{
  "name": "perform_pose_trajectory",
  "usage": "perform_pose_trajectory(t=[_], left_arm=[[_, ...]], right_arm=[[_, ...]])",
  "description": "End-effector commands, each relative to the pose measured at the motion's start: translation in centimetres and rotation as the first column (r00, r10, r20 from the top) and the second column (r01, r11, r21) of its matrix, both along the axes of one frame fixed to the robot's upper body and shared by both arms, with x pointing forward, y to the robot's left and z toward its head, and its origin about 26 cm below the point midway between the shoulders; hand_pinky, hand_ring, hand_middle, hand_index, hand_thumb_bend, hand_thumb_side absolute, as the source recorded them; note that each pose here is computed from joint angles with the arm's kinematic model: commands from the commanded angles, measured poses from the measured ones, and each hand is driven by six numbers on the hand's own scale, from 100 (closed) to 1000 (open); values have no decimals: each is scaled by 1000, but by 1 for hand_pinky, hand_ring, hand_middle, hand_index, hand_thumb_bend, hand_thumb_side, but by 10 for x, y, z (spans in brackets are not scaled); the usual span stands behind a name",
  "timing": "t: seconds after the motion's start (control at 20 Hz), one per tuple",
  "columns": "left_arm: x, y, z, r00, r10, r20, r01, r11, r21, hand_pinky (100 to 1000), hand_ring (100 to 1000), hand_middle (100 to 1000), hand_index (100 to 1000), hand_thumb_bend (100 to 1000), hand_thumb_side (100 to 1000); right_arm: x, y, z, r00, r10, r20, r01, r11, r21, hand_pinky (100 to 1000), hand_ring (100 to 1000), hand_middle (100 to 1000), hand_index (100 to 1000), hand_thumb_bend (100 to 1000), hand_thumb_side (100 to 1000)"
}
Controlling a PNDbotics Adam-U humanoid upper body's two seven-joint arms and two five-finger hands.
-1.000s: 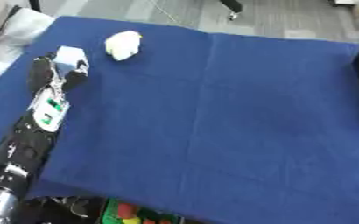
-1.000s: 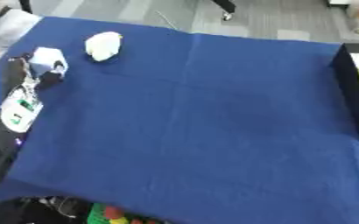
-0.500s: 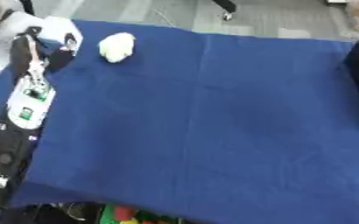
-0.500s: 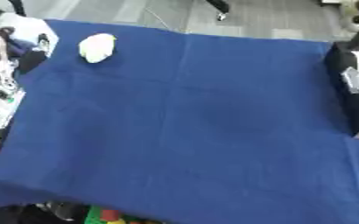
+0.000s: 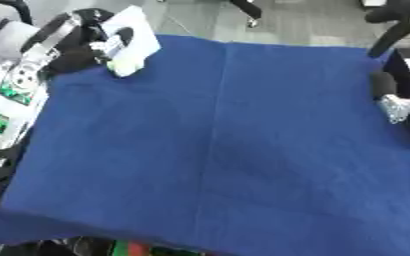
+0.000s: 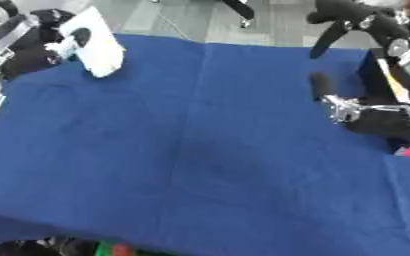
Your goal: Pick up the objects with one hand, pass them to the other hand, and then place them into the box on the other side of the table.
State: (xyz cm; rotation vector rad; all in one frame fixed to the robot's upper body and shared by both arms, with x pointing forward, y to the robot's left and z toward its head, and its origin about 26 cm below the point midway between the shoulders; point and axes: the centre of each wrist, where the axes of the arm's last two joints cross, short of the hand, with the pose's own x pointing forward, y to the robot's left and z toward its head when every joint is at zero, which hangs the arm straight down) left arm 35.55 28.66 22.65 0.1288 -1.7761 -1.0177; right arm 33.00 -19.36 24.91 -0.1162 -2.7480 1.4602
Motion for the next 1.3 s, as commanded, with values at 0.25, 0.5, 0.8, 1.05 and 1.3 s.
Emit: perform_pose_trajectory(t=[0.25, 0.5, 0.8, 1.05, 1.3], left_arm=[[-6, -40, 15, 931, -339, -134, 349, 936, 55, 740, 426, 276, 591, 100, 637], [-9, -61, 17, 874, -449, -188, 463, 886, 39, 741, 428, 279, 593, 100, 661], [-16, -78, 21, 835, -507, -213, 523, 852, 26, 741, 429, 281, 594, 100, 674], [-19, -87, 22, 823, -520, -229, 537, 843, 14, 741, 429, 281, 593, 100, 682], [-22, -95, 24, 805, -541, -244, 557, 830, -2, 741, 429, 282, 592, 100, 688]], right_arm=[[-9, 34, 5, 984, 161, 71, -157, 986, -59, 891, 850, 599, 987, 100, 100], [-12, 45, 2, 975, 197, 99, -188, 978, -91, 883, 875, 669, 1000, 100, 100], [-15, 53, 2, 972, 174, 161, -151, 978, -144, 889, 940, 796, 1000, 100, 100], [-18, 58, 2, 967, 143, 212, -109, 981, -162, 912, 1000, 871, 1000, 100, 100], [-20, 64, 3, 955, 133, 265, -88, 980, -177, 940, 1000, 914, 1000, 155, 100]])
